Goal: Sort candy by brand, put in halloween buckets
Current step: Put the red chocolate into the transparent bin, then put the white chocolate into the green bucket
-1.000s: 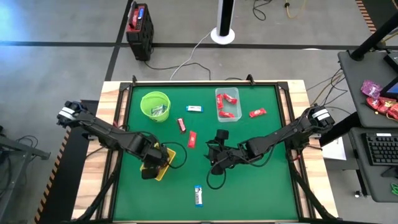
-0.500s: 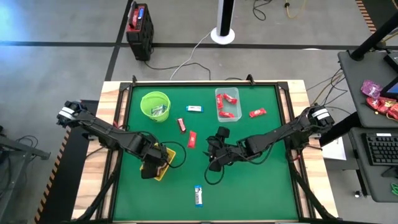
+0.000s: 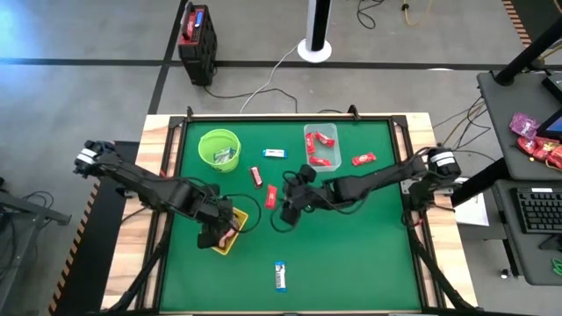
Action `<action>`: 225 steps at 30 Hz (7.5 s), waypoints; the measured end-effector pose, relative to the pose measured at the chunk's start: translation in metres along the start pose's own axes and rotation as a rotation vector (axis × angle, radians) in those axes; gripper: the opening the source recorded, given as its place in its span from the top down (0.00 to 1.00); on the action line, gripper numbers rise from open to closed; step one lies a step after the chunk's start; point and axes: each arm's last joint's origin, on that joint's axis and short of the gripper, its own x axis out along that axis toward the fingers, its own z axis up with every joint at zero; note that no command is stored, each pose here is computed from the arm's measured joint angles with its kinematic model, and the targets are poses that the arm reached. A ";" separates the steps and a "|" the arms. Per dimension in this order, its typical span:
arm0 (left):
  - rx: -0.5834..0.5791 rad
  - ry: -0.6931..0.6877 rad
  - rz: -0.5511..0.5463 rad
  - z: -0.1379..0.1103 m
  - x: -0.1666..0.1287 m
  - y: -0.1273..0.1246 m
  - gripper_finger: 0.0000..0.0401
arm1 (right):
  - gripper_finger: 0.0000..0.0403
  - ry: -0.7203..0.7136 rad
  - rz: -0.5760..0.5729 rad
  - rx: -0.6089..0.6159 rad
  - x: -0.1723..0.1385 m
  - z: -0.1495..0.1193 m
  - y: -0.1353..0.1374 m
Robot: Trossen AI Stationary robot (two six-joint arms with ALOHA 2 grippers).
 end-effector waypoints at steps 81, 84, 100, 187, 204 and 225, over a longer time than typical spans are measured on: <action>0.093 -0.645 0.376 -0.030 -0.052 -0.012 0.65 | 0.84 0.403 -0.519 0.313 0.012 0.060 -0.032; 0.089 -0.651 0.372 -0.030 -0.052 -0.013 0.65 | 0.84 0.417 -0.567 0.294 0.003 0.064 -0.055; 0.063 -0.704 0.412 -0.027 -0.054 -0.013 0.65 | 0.84 0.523 -0.532 0.381 0.033 0.006 -0.171; -0.015 -0.845 0.647 -0.026 -0.062 -0.006 0.65 | 0.74 0.471 0.271 -0.173 0.180 0.007 -0.204; -0.017 -0.843 0.643 -0.026 -0.061 -0.007 0.65 | 0.82 0.444 0.478 -0.079 0.147 0.028 -0.194; 0.234 -0.994 0.306 -0.018 0.013 -0.019 0.65 | 0.82 0.268 1.204 -0.058 0.102 0.020 -0.067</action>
